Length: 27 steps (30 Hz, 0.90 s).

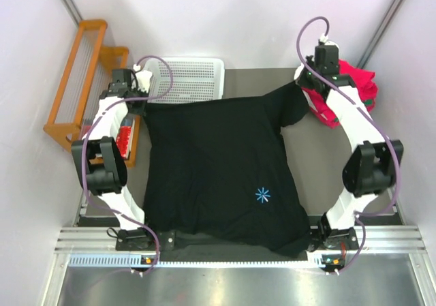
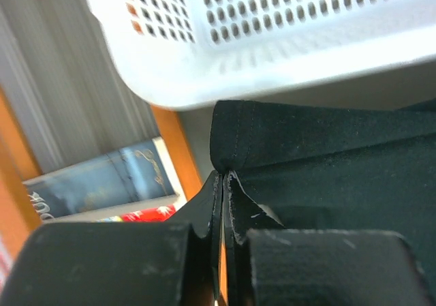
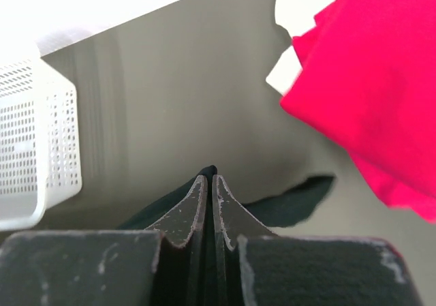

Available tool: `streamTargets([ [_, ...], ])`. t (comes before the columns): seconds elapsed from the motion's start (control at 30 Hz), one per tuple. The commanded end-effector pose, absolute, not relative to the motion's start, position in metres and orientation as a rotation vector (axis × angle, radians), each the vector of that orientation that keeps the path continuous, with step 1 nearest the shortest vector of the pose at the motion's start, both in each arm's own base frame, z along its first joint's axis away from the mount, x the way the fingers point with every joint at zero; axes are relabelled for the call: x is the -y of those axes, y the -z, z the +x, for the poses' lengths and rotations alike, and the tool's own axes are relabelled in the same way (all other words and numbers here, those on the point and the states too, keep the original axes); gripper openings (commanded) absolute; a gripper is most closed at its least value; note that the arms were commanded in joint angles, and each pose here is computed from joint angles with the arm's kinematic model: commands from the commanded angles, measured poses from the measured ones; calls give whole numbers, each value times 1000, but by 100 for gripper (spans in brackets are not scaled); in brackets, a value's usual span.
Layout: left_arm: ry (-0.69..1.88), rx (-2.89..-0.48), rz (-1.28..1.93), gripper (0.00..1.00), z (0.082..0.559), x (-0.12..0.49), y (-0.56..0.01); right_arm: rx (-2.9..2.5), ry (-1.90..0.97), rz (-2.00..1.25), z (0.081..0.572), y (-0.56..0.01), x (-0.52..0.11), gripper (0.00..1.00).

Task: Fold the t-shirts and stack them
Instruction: Flatten the tshirt out, then fold the tshirt

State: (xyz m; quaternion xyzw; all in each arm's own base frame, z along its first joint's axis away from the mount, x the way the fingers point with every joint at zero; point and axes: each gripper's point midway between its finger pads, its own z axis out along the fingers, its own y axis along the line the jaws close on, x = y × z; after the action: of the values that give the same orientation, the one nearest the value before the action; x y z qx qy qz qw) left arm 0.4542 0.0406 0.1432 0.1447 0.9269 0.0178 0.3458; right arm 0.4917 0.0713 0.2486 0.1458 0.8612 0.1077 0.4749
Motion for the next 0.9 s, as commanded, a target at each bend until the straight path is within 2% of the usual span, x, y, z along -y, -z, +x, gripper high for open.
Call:
streamTargets([
  [0.0,-194,-2303,308,0,486,-67,-181,-2021,-243,381,526,-268,-58,0],
  [0.23,-157,-2309,292,0,488,-61,-190,-2059,-199,371,524,-252,-54,0],
  [0.67,-81,-2336,461,0,407,-31,-201,-2188,-146,364,449,-239,-72,0],
  [0.87,-48,-2329,481,0,389,-24,-217,-2235,-93,346,416,-238,-73,0],
])
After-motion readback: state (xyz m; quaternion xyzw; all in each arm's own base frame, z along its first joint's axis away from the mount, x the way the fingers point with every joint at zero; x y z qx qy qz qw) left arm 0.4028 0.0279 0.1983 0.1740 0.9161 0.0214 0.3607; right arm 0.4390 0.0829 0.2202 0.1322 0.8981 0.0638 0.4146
